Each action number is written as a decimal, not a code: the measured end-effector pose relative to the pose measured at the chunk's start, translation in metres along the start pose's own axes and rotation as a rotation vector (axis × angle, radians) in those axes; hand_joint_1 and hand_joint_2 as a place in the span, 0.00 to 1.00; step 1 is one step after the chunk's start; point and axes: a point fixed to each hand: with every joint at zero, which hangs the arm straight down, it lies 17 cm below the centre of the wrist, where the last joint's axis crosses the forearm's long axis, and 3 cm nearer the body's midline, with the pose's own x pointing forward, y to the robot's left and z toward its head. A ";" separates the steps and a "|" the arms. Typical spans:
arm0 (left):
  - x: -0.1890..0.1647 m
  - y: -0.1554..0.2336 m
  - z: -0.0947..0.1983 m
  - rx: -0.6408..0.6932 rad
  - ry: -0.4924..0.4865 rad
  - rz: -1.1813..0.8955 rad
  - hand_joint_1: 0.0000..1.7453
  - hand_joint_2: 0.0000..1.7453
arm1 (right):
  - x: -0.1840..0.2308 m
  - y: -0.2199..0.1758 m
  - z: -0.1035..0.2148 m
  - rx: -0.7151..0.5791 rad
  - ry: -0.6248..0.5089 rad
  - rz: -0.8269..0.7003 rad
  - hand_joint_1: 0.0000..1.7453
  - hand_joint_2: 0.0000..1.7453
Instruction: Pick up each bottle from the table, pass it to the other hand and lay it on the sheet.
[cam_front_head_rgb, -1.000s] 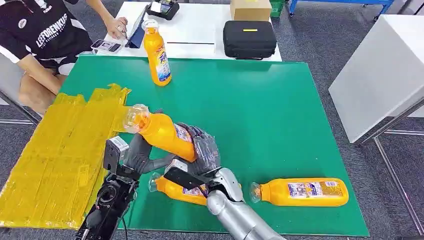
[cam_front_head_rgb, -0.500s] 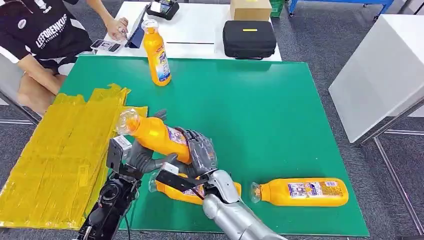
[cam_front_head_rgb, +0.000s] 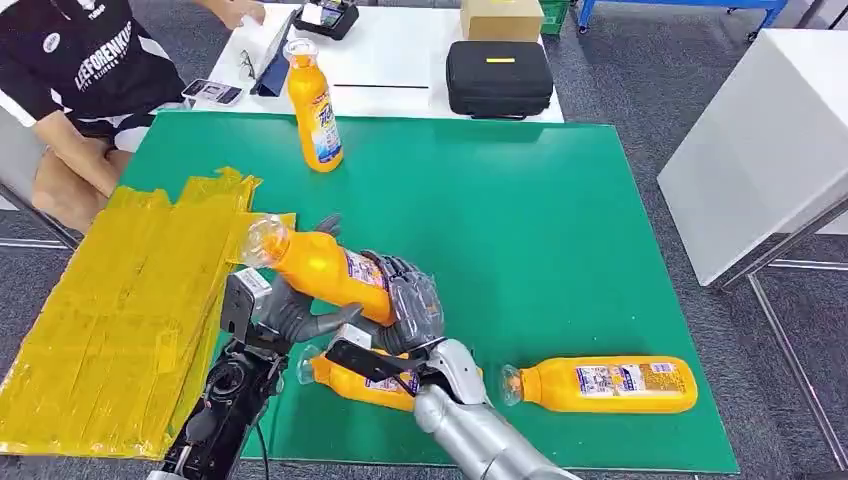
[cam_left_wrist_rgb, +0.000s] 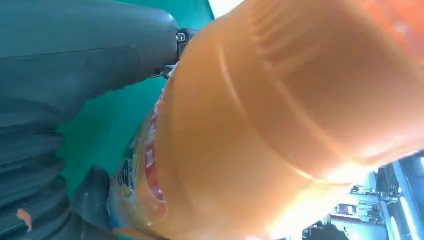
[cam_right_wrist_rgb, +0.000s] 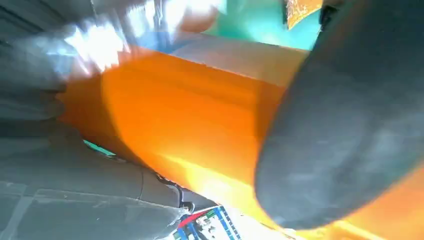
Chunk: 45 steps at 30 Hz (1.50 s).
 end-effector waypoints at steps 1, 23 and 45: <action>0.000 -0.001 -0.001 -0.001 -0.001 0.001 0.00 1.00 | -0.001 0.000 0.000 0.000 0.000 0.001 1.00 1.00; 0.009 0.011 -0.002 0.030 -0.037 0.198 0.00 1.00 | 0.015 0.009 -0.001 0.023 -0.047 0.036 1.00 1.00; 0.010 0.026 -0.001 0.089 -0.048 0.294 1.00 1.00 | 0.030 0.020 -0.007 0.065 -0.077 0.041 1.00 1.00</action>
